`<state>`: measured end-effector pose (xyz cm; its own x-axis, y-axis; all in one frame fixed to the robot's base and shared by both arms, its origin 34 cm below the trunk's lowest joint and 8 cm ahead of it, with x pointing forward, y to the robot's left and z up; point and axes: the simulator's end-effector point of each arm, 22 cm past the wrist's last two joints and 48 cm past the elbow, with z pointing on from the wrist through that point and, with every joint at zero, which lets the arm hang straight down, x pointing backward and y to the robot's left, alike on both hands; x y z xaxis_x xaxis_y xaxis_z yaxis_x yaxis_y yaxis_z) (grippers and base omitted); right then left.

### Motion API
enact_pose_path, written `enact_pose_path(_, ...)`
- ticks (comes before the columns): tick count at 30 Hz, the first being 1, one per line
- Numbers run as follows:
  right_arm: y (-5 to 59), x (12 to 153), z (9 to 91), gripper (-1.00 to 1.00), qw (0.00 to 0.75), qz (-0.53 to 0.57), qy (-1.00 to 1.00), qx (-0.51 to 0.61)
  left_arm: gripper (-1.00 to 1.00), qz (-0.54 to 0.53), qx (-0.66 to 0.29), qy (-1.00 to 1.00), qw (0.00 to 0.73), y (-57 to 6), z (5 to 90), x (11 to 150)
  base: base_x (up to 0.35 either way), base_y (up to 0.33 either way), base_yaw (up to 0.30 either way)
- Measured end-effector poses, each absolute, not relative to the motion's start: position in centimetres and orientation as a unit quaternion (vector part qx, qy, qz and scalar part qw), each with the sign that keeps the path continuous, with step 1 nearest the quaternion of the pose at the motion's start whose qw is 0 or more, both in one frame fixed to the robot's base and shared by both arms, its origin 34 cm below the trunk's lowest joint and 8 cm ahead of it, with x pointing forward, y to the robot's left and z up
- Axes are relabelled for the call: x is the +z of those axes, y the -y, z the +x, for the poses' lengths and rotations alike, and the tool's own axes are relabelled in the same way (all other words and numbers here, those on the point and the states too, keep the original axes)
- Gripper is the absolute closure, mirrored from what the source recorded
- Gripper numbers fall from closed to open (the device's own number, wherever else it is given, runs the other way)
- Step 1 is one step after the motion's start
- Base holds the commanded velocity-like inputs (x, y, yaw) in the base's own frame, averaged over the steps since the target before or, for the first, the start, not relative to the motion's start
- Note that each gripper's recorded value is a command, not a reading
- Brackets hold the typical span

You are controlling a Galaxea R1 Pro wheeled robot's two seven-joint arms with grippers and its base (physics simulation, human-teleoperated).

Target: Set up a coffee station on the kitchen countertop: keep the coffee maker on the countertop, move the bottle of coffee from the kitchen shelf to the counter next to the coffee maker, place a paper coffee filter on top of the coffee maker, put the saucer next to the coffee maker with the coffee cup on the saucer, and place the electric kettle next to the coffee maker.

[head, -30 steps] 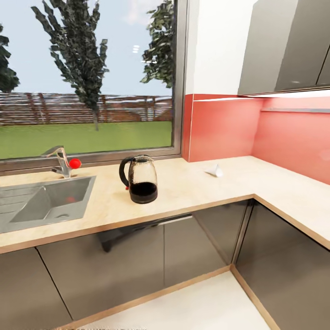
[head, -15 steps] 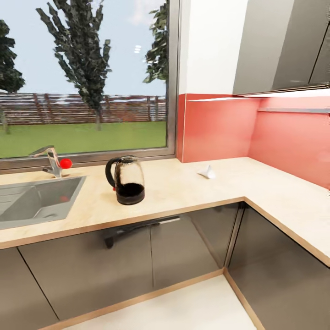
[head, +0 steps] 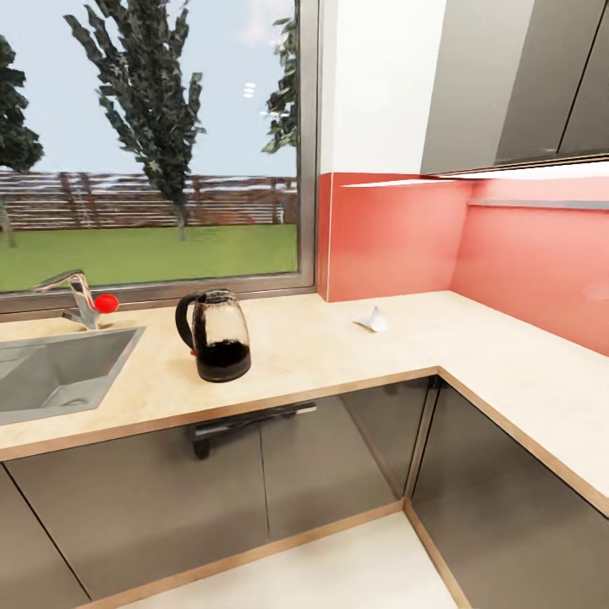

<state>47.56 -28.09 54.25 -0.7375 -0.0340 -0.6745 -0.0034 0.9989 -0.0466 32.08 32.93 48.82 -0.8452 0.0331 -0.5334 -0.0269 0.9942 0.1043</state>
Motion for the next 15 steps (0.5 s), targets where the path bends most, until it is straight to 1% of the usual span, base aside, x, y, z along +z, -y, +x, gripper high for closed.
enact_pose_path(1,28.1,54.7,48.1,-1.00,0.369,-0.010,-0.929,-0.021,-1.00,0.002,0.054,-0.959,0.278,-32.9,32.1,48.8,0.000,0.000,0.000)
enact_pose_path(3,27.7,61.3,54.8,-1.00,0.458,-0.015,-0.889,-0.019,-1.00,0.002,0.054,-0.959,0.278,-32.9,32.1,48.8,0.000,0.000,0.000)
enact_pose_path(4,27.7,62.1,55.4,-1.00,0.467,-0.015,-0.884,-0.019,-1.00,0.002,0.054,-0.959,0.278,-32.9,32.1,48.8,0.000,0.000,0.000)
enact_pose_path(5,27.5,64.3,57.1,-1.00,0.493,-0.016,-0.870,-0.018,-1.00,0.002,0.054,-0.959,0.278,-32.9,32.1,48.8,0.000,0.000,0.000)
enact_pose_path(11,25.9,73.5,61.8,-1.00,0.583,-0.035,-0.812,0.007,-1.00,0.000,0.053,-0.959,0.279,-32.9,32.1,48.8,0.000,0.000,0.000)
enact_pose_path(15,24.9,78.1,63.3,-1.00,0.613,-0.047,-0.788,0.024,-1.00,-0.002,0.053,-0.959,0.279,-33.0,32.1,48.8,0.000,0.000,0.000)
